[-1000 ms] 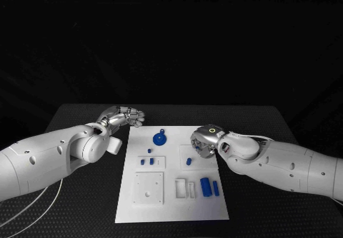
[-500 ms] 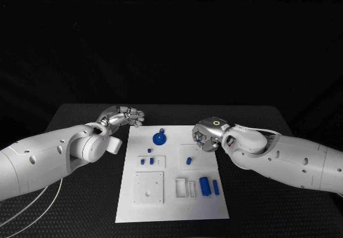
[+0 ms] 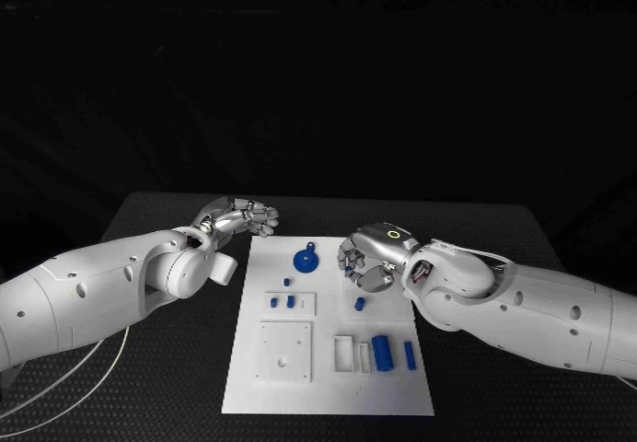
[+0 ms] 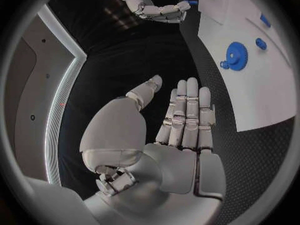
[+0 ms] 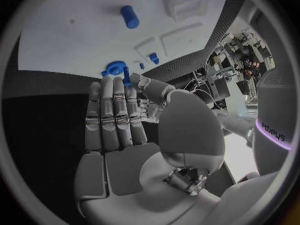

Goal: Assemble the parts on the task board

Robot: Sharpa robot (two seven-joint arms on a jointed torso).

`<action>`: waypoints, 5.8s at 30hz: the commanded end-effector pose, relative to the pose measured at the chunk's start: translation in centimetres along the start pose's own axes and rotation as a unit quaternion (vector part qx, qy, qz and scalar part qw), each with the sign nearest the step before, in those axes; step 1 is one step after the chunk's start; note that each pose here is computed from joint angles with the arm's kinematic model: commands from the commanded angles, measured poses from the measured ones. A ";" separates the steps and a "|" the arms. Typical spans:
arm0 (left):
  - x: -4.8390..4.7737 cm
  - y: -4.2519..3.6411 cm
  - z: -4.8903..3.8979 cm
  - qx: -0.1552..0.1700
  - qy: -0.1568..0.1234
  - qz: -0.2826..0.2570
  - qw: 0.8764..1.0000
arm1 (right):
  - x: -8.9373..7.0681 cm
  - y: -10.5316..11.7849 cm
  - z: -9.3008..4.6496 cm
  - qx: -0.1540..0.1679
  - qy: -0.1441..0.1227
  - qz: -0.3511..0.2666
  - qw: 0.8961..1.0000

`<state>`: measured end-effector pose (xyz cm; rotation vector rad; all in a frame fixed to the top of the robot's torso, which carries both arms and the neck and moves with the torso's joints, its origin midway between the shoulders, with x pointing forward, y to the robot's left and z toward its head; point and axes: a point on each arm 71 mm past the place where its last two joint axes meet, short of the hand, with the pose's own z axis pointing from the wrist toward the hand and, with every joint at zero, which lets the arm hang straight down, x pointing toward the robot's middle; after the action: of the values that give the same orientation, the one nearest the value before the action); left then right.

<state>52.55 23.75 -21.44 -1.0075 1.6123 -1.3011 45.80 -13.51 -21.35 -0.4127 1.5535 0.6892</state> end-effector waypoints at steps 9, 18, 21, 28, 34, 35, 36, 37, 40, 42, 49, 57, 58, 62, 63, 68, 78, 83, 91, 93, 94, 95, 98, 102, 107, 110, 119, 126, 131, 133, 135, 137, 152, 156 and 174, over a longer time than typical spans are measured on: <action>0.02 -0.22 0.38 0.010 -0.013 -0.007 1.000 | 1.6 3.6 1.0 -0.047 -0.017 0.071 0.996; 0.26 -0.33 0.79 0.013 -0.016 -0.008 1.000 | 4.0 5.6 1.5 -0.074 -0.004 0.077 0.994; 0.30 -0.34 0.90 0.013 -0.017 -0.009 1.000 | 5.1 6.2 1.4 -0.078 0.003 0.080 0.994; 0.39 -0.35 1.05 0.013 -0.018 -0.008 1.000 | 6.9 7.1 1.5 -0.084 0.014 0.086 0.993; 0.53 -0.39 1.09 0.013 -0.017 -0.009 1.000 | 7.8 7.4 1.4 -0.087 0.022 0.085 0.992; 0.54 -0.39 1.10 0.013 -0.016 -0.009 1.000 | 7.9 7.4 1.4 -0.087 0.023 0.085 0.992; 0.56 -0.40 1.11 0.013 -0.016 -0.009 1.000 | 8.0 7.4 1.4 -0.088 0.024 0.085 0.992; 0.57 -0.40 1.11 0.013 -0.016 -0.009 1.000 | 8.1 7.4 1.3 -0.088 0.026 0.085 0.992; 0.55 -0.42 1.11 0.013 -0.016 -0.009 1.000 | 8.5 7.6 1.2 -0.091 0.030 0.086 0.992; 0.56 -0.45 1.12 0.014 -0.016 -0.009 1.000 | 8.8 7.8 1.2 -0.092 0.033 0.087 0.991; 0.70 -0.50 1.17 0.014 -0.014 -0.009 1.000 | 9.5 8.0 1.0 -0.093 0.043 0.088 0.991; 0.68 -0.50 1.22 0.013 -0.014 -0.009 1.000 | 10.0 8.2 0.8 -0.096 0.051 0.088 0.990; 0.70 -0.50 1.22 0.014 -0.013 -0.009 1.000 | 10.1 8.2 0.8 -0.096 0.052 0.088 0.990; 0.72 -0.50 1.23 0.013 -0.013 -0.009 1.000 | 10.3 8.3 0.8 -0.097 0.055 0.088 0.990; 0.71 -0.50 1.23 0.013 -0.013 -0.009 1.000 | 10.3 8.3 0.8 -0.097 0.056 0.088 0.990; 0.66 -0.49 1.20 0.013 -0.013 -0.009 1.000 | 10.4 8.2 0.7 -0.096 0.058 0.088 0.990; 0.67 -0.48 1.20 0.013 -0.013 -0.009 1.000 | 10.8 8.1 0.8 -0.094 0.060 0.084 0.990; 0.67 -0.47 1.20 0.012 -0.012 -0.010 1.000 | 10.9 7.7 0.8 -0.090 0.061 0.079 0.991; 0.69 -0.47 1.17 0.012 -0.011 -0.010 1.000 | 11.1 7.6 0.8 -0.090 0.069 0.074 0.991; 0.72 -0.47 1.18 0.011 -0.010 -0.010 1.000 | 11.2 7.7 0.8 -0.091 0.072 0.071 0.991; 0.76 -0.47 1.18 0.011 -0.009 -0.010 1.000 | 11.2 7.7 0.8 -0.092 0.075 0.070 0.990; 0.78 -0.47 1.18 0.011 -0.009 -0.010 1.000 | 11.3 7.7 0.8 -0.093 0.076 0.070 0.990; 0.85 -0.49 1.19 0.011 -0.009 -0.011 1.000 | 11.4 7.9 0.8 -0.095 0.081 0.070 0.990; 0.88 -0.49 1.19 0.011 -0.008 -0.011 1.000 | 11.5 8.3 0.8 -0.101 0.085 0.071 0.989; 0.92 -0.50 1.20 0.011 -0.008 -0.011 1.000 | 11.6 8.7 0.7 -0.106 0.088 0.072 0.988; 0.93 -0.50 1.20 0.011 -0.008 -0.011 1.000 | 11.6 8.9 0.8 -0.108 0.091 0.069 0.988; 0.91 -0.51 1.16 0.011 -0.008 -0.011 1.000 | 11.8 9.3 0.8 -0.111 0.102 0.051 0.987; 0.94 -0.53 1.19 0.010 -0.006 -0.011 1.000 | 11.9 9.5 0.9 -0.105 0.107 0.035 0.988; 0.91 -0.55 1.18 0.010 -0.007 -0.011 1.000 | 11.9 9.1 1.0 -0.094 0.104 0.026 0.990; 0.86 -0.55 1.16 0.010 -0.007 -0.011 1.000 | 11.9 9.1 1.0 -0.091 0.100 0.026 0.990; 0.88 -0.55 1.15 0.009 -0.007 -0.011 1.000 | 11.9 9.1 1.1 -0.091 0.099 0.029 0.990; 0.89 -0.55 1.15 0.009 -0.006 -0.011 1.000 | 11.8 9.1 1.1 -0.091 0.095 0.036 0.991; 0.71 -0.51 1.05 0.007 -0.007 -0.011 1.000 | 11.4 8.5 0.9 -0.072 0.077 0.035 0.994; 0.61 -0.49 1.00 0.007 -0.007 -0.011 1.000 | 11.4 8.3 0.8 -0.070 0.078 0.034 0.994; -0.11 -0.39 0.99 0.008 -0.015 -0.009 1.000 | 3.6 5.9 0.1 -0.076 0.013 0.079 0.994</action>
<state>53.51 23.65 -21.35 -1.0359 1.5745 -1.2795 41.66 -8.29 -24.16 -0.4469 1.5448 0.8785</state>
